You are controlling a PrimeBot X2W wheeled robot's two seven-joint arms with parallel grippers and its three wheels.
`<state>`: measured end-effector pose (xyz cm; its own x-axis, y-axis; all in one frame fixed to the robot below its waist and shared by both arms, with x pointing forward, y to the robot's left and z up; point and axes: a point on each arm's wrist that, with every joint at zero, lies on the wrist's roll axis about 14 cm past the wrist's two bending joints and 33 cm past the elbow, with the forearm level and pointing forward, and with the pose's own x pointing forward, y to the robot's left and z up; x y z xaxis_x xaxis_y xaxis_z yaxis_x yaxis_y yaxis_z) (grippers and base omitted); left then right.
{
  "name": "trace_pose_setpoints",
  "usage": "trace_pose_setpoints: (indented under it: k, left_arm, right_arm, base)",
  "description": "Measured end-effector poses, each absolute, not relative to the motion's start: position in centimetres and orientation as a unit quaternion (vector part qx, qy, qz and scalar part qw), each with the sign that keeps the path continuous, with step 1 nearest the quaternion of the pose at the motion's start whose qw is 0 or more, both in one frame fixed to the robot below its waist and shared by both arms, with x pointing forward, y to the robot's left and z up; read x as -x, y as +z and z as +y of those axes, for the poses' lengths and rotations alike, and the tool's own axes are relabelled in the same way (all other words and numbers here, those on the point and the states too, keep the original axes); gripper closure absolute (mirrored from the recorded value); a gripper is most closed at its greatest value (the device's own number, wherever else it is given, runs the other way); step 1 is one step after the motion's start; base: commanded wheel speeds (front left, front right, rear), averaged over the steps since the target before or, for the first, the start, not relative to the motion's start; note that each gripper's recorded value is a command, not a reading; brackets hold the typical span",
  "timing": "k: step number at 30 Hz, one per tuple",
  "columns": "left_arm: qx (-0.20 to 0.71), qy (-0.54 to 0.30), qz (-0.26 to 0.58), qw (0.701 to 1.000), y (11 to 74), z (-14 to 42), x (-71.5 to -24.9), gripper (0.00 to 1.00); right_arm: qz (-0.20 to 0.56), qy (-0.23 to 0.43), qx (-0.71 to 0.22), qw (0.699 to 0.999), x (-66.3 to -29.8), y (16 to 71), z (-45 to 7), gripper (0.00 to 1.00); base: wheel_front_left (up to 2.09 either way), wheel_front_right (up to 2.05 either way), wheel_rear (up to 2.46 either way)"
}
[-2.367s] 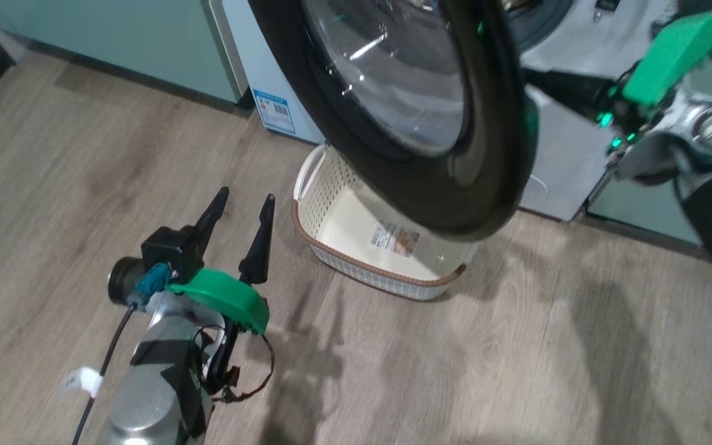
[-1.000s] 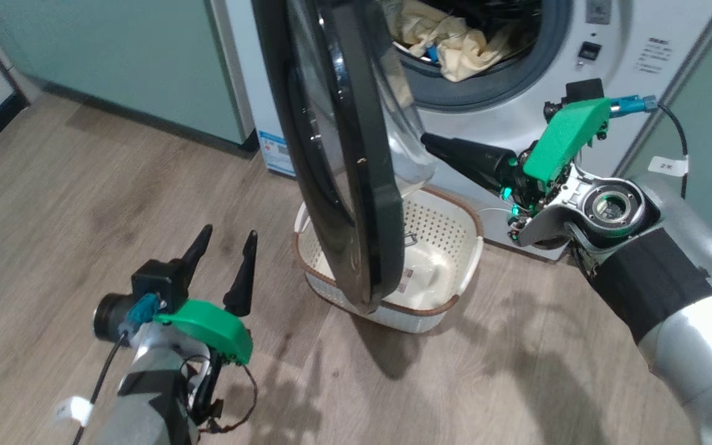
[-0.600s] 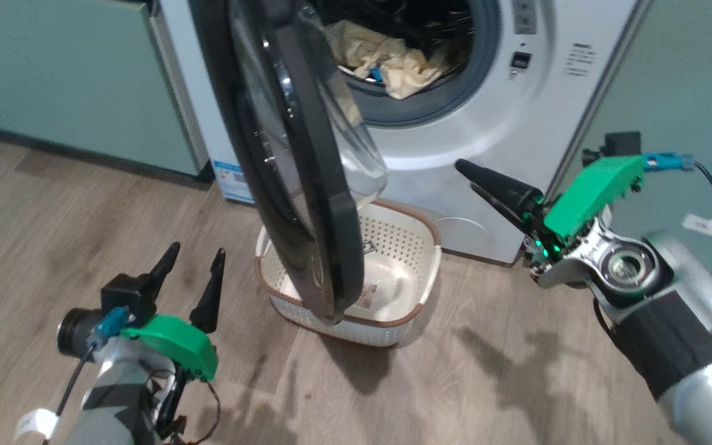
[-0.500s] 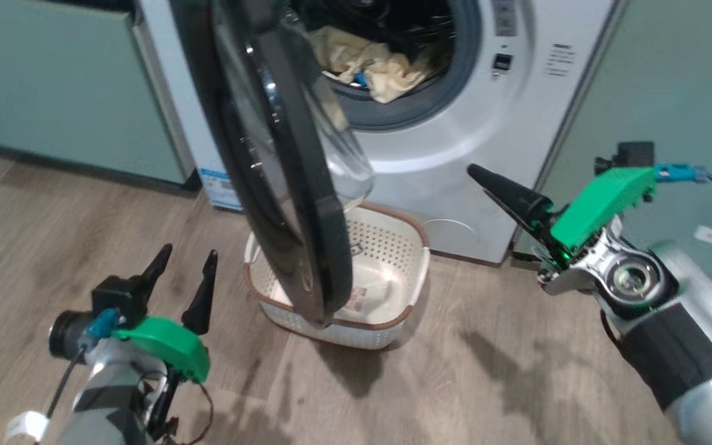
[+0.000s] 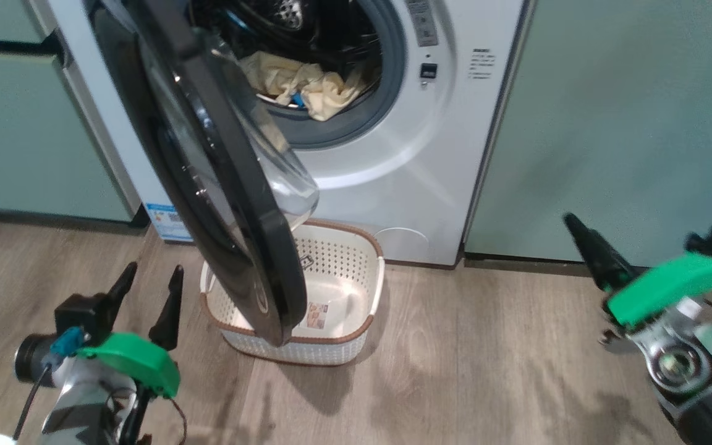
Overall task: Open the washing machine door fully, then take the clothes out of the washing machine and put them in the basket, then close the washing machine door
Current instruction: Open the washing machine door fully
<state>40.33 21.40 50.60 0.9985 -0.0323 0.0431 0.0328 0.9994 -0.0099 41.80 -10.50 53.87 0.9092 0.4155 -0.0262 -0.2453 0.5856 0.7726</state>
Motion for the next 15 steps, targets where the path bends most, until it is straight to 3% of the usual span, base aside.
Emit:
trace_pose_setpoints:
  k: [3, 15]
  left_arm:
    - [0.006, -0.017, -0.022, 1.0, 50.6, 21.3, -40.4, 0.0]
    - [0.006, -0.027, -0.027, 0.999, 50.9, 20.6, -40.8, 0.0]
  right_arm:
    - [0.057, 0.145, -0.377, 0.913, -40.9, 53.3, -14.0, 0.0]
    - [-0.033, 0.057, -0.263, 0.963, -39.2, 53.8, -21.6, 0.0]
  base:
    - [0.0, 0.0, 0.0]
    - [0.0, 0.0, 0.0]
